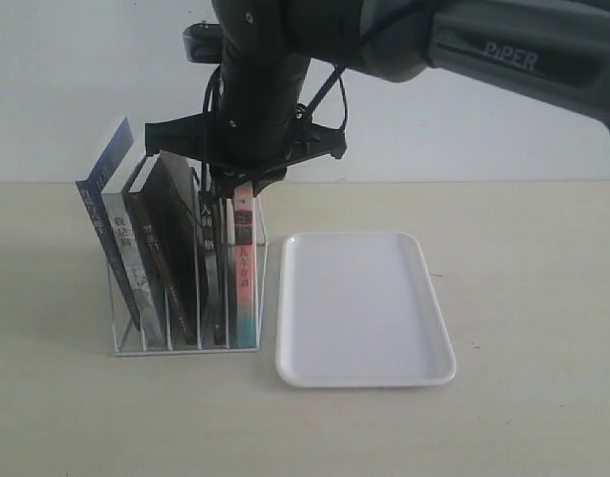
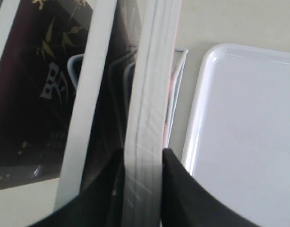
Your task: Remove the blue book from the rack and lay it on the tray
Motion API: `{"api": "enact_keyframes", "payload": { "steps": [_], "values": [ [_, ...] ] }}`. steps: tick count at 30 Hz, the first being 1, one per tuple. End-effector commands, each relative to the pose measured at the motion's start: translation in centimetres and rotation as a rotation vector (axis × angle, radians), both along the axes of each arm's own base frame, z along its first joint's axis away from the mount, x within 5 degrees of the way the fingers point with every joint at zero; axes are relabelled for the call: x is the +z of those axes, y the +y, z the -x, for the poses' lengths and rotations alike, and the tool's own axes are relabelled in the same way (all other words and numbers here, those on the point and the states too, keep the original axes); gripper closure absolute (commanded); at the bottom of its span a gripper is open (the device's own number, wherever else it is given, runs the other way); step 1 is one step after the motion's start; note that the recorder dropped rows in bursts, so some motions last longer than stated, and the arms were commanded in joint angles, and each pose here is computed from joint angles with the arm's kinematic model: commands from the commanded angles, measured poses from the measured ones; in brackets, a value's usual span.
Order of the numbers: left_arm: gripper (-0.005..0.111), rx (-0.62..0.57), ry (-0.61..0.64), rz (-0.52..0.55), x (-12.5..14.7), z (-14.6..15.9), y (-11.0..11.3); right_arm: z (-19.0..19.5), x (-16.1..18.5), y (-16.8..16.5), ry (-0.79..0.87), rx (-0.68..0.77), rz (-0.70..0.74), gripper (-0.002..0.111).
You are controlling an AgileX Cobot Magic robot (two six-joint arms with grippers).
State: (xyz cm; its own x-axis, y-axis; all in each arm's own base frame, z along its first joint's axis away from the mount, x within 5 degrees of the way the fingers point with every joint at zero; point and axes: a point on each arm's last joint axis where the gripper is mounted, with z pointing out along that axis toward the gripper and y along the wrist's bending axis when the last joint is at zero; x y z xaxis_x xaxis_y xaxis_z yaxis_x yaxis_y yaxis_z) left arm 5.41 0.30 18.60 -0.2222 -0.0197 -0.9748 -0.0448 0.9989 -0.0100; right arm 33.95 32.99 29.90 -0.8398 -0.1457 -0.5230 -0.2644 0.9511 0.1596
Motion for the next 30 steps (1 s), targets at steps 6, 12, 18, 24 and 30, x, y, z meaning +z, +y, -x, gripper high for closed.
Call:
{"api": "enact_keyframes", "payload": {
  "steps": [6,12,18,24,30],
  "values": [
    [0.101,-0.009,-0.006,-0.007,0.0,0.0,0.0,1.5,7.2,-1.8,-0.163,0.025,-0.119,0.108],
    [0.101,-0.009,-0.006,-0.007,0.0,0.0,0.0,1.7,9.1,-2.1,-0.199,0.039,-0.132,0.108],
    [0.101,-0.009,-0.006,-0.007,0.0,0.0,0.0,1.7,9.1,-2.1,-0.199,0.040,-0.128,0.108],
    [0.101,-0.009,-0.006,-0.007,0.0,0.0,0.0,1.6,9.1,-2.2,-0.213,0.037,-0.113,0.108],
    [0.101,-0.009,-0.006,-0.007,0.0,0.0,0.0,1.6,9.1,-2.2,-0.215,0.037,-0.112,0.108]
  ]
}}
